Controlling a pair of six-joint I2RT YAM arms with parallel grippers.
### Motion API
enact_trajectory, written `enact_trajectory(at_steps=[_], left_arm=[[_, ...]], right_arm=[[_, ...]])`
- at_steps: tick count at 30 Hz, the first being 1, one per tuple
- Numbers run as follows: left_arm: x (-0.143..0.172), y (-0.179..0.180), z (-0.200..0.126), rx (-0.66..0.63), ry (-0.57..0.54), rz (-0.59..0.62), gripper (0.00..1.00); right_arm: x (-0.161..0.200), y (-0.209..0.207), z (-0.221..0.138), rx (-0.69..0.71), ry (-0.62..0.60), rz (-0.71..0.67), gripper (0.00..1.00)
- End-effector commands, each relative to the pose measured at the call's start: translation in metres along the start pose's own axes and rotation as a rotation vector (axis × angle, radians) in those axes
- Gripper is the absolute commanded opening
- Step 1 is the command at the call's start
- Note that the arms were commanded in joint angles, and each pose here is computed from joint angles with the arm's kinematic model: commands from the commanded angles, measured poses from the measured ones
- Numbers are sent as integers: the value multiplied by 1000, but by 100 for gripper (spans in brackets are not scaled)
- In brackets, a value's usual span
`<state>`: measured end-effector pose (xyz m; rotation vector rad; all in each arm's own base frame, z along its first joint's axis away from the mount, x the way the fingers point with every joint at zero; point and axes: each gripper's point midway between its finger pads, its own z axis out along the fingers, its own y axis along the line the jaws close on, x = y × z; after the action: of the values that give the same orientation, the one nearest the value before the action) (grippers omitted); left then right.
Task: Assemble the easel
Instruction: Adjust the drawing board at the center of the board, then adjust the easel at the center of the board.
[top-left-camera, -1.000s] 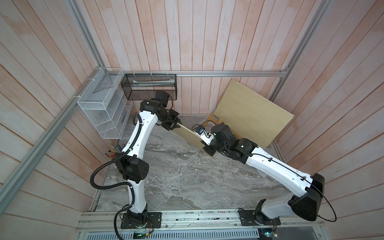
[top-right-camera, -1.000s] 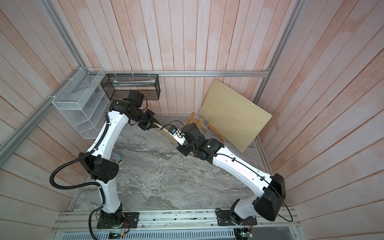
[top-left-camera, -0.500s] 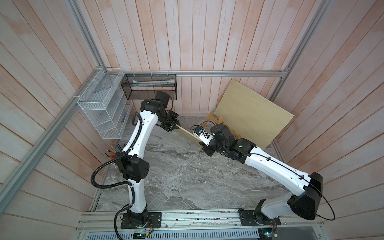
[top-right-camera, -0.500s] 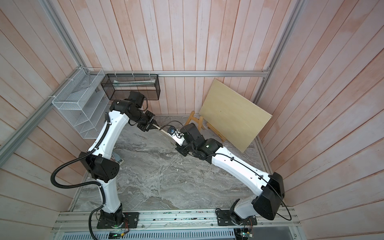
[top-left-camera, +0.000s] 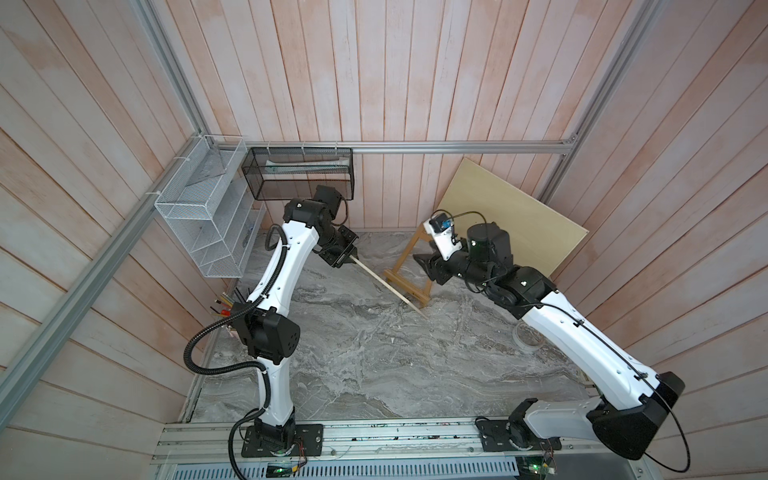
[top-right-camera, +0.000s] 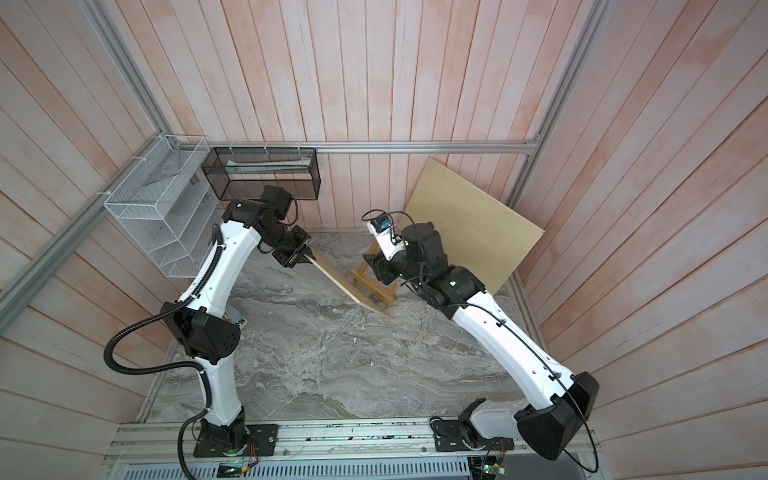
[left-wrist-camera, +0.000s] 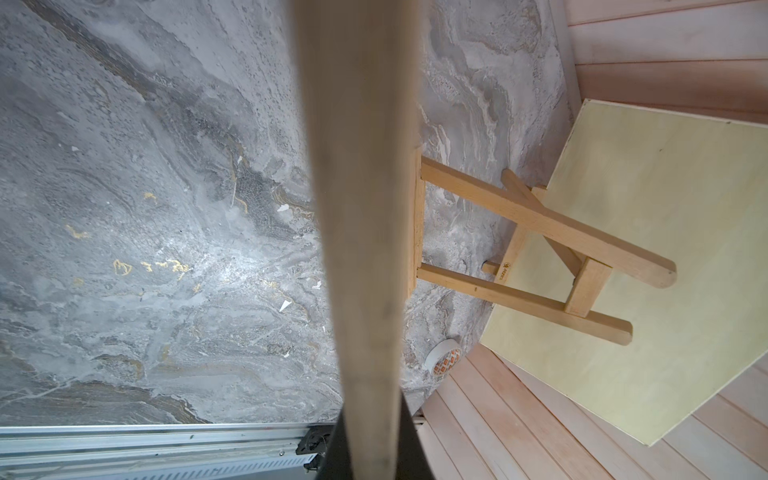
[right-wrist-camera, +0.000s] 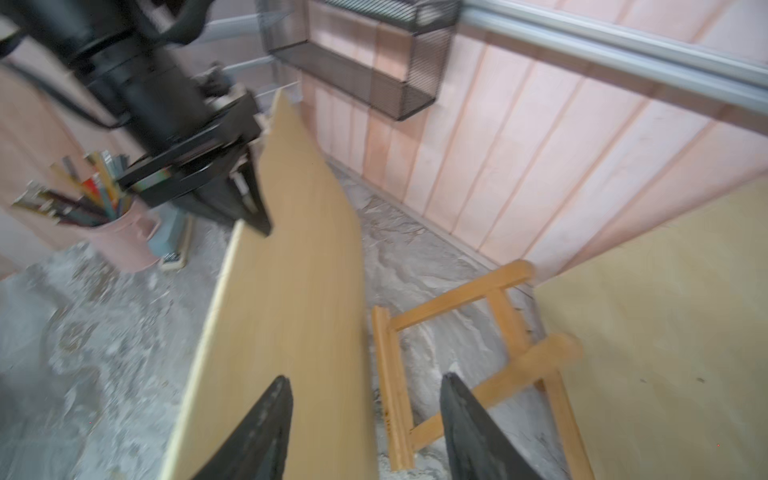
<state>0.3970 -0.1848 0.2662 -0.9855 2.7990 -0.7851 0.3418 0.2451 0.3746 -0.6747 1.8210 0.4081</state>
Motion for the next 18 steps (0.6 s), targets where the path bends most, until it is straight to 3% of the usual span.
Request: enact_trajectory(at_steps=[1, 10, 18], left_arm=[[16, -20, -53, 131, -60, 153, 0], [40, -44, -97, 306, -47, 161, 0], [51, -69, -97, 401, -1, 194, 0]], right_arm=[[-15, -37, -5, 61, -39, 135, 59], [-6, -69, 9, 136, 7, 148, 59], [0, -84, 10, 184, 19, 143, 59]])
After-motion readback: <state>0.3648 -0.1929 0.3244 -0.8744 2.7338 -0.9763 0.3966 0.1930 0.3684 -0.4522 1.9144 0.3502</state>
